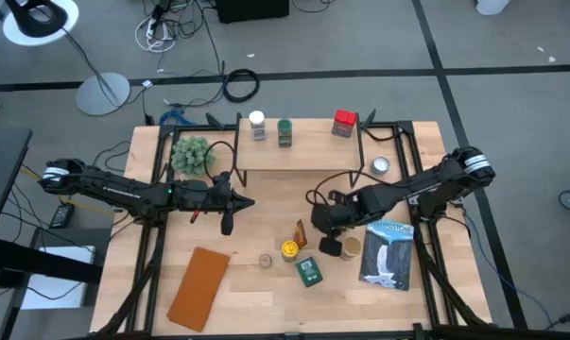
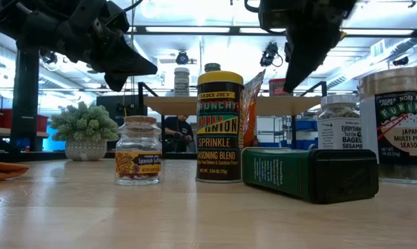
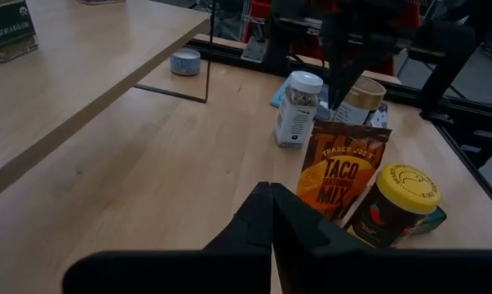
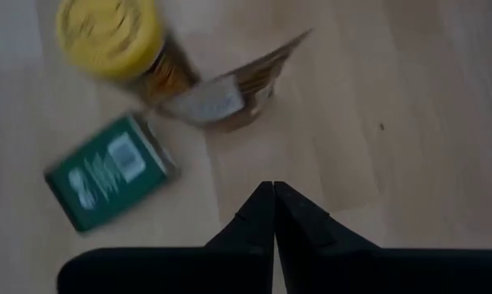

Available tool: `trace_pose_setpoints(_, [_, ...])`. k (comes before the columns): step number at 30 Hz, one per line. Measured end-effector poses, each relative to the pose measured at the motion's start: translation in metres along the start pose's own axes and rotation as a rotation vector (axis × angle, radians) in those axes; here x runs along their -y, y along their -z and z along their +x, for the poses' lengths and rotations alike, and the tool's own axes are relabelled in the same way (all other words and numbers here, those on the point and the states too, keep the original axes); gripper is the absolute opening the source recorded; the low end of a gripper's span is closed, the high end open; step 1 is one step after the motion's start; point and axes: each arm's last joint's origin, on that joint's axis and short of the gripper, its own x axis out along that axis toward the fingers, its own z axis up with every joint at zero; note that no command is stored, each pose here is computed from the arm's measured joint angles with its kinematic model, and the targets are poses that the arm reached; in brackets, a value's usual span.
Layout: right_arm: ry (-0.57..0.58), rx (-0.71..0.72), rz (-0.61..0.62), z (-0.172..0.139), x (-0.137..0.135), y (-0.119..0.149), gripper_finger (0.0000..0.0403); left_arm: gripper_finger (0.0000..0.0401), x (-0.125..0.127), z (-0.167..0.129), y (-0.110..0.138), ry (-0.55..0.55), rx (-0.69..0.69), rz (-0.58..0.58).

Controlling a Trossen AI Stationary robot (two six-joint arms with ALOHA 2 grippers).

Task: Shelf spices
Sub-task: Put the yellow seasoning bottle on the shelf

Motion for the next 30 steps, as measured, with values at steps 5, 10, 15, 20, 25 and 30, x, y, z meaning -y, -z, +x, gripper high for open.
trace_pose_setpoints(5, [-0.071,0.059,0.198,-0.007,0.005,-0.01,0.0031,0.0005,0.0,0.0,0.0,0.0,0.001,0.0])
trace_pose_setpoints(10, [-0.173,0.139,0.281,-0.01,0.003,-0.021,0.0055,0.0005,0.0,0.0,0.0,0.0,0.001,0.0])
trace_pose_setpoints(15, [-0.227,0.101,0.285,-0.01,0.004,-0.022,0.0079,0.0005,0.0,0.0,0.0,0.001,0.001,0.0])
trace_pose_setpoints(20, [-0.223,0.098,0.286,-0.009,0.004,-0.021,0.0091,0.0005,0.0,0.0,0.0,0.001,0.001,0.0])
trace_pose_setpoints(25, [-0.219,0.092,0.291,-0.009,0.004,-0.021,0.0088,0.0005,0.0,0.0,0.0,0.0,0.001,0.0])
trace_pose_setpoints(30, [-0.214,0.09,0.294,-0.009,0.005,-0.021,0.0087,0.0005,0.0,0.0,0.0,0.0,0.001,0.0])
